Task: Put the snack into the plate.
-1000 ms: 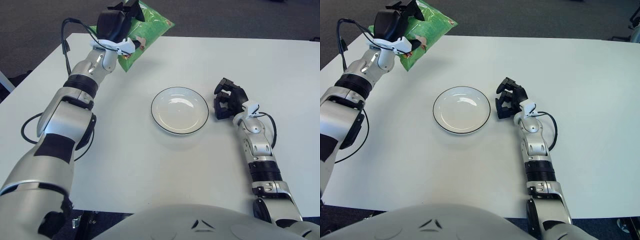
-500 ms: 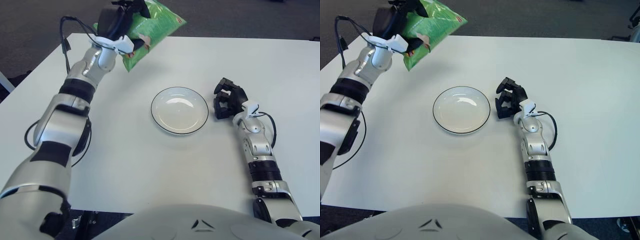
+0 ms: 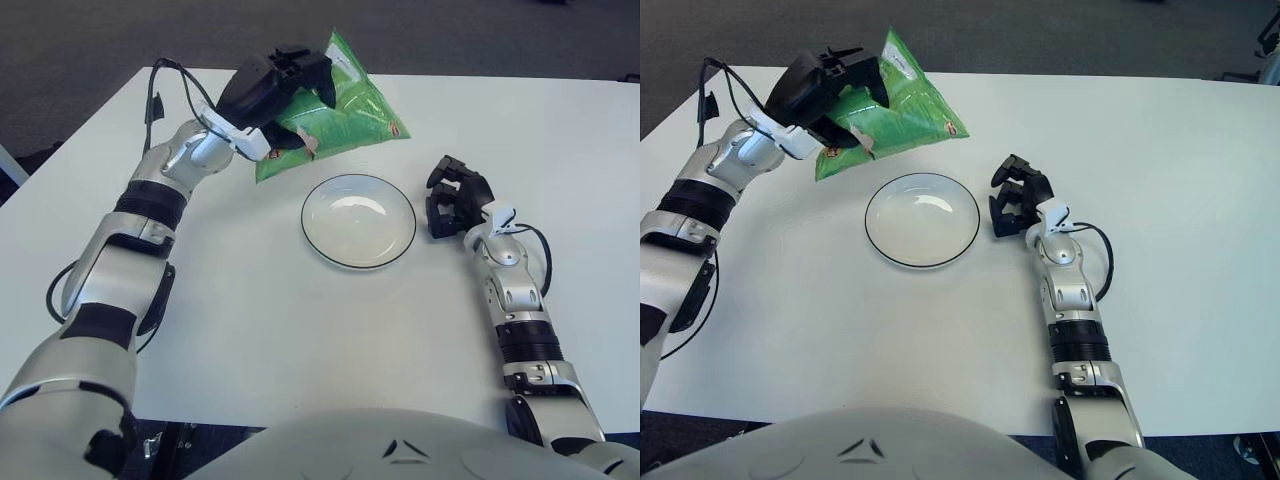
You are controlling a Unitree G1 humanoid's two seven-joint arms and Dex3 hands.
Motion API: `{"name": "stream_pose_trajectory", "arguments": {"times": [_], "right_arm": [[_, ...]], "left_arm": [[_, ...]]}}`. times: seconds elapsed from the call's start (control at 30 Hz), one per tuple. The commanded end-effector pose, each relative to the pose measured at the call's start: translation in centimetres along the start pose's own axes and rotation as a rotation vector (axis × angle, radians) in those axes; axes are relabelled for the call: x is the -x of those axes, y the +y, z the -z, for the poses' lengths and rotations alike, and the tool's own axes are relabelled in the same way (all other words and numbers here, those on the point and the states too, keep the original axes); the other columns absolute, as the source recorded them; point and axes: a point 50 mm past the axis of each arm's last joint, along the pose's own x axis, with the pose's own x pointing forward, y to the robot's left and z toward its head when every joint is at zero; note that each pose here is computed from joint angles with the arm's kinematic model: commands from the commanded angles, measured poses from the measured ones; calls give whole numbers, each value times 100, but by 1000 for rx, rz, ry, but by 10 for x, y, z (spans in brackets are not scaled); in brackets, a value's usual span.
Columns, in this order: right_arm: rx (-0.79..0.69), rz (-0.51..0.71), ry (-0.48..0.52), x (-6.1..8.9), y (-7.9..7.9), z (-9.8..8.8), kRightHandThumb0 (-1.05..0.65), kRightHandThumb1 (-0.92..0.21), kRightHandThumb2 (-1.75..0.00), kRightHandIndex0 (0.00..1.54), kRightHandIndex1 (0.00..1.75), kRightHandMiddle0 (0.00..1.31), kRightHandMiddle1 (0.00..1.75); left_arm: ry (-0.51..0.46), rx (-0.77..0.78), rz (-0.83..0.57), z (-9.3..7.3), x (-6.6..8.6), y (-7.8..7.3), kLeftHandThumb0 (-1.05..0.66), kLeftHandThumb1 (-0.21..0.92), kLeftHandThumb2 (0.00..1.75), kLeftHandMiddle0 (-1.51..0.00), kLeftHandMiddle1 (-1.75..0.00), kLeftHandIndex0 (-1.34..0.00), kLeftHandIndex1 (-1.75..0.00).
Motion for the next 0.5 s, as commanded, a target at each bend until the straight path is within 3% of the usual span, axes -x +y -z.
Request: {"name": "stream_pose_trajectory", "arguments": {"times": [0.0, 0.33, 0.47], "right_arm": [[27, -5, 274, 24, 1, 54, -1, 1, -170, 86, 175, 63, 175], [36, -11, 274, 22, 1, 54, -1, -4, -164, 82, 173, 59, 175], [34, -18, 272, 22, 0, 54, -1, 3, -171, 87, 174, 64, 175]], "left_arm": [[-37, 53, -8, -5, 7, 0, 0, -11, 175, -97, -160, -72, -175], [-97, 158, 2, -18, 14, -8, 0, -12, 175, -98, -158, -73, -175], [-134, 208, 21, -24, 17, -12, 0, -12, 175, -98, -159, -72, -175]]}}
